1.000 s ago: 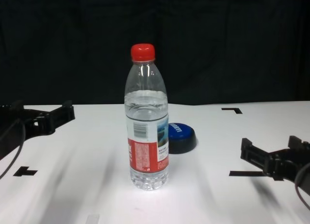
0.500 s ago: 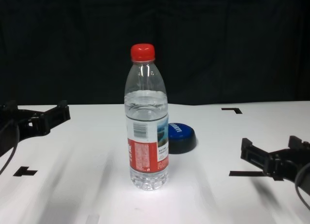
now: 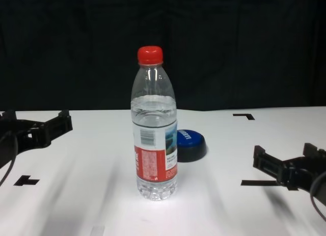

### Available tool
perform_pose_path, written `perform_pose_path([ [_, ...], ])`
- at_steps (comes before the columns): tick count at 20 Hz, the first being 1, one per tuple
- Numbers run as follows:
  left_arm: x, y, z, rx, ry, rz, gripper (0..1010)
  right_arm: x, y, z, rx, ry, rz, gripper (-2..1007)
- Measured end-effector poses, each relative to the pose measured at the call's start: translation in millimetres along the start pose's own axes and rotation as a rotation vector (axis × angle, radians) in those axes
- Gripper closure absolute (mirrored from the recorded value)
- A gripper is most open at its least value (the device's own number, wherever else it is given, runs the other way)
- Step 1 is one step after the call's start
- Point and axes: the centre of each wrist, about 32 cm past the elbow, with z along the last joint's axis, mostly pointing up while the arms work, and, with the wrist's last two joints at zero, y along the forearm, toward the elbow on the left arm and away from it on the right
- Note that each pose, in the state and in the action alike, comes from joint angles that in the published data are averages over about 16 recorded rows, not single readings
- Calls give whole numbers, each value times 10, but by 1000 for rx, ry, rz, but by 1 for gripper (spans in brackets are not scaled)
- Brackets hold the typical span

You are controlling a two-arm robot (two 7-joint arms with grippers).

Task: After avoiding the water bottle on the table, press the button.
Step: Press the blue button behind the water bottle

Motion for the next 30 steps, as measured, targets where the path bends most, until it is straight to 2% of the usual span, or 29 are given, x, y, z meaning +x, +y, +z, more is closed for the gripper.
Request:
perform_pose_path([
  [14,-29,94,-4,15,3,3,7,0,0,0,0,0,0,3],
  [30,-90,76,-28,19,16,4,7,0,0,0,0,0,0,2],
])
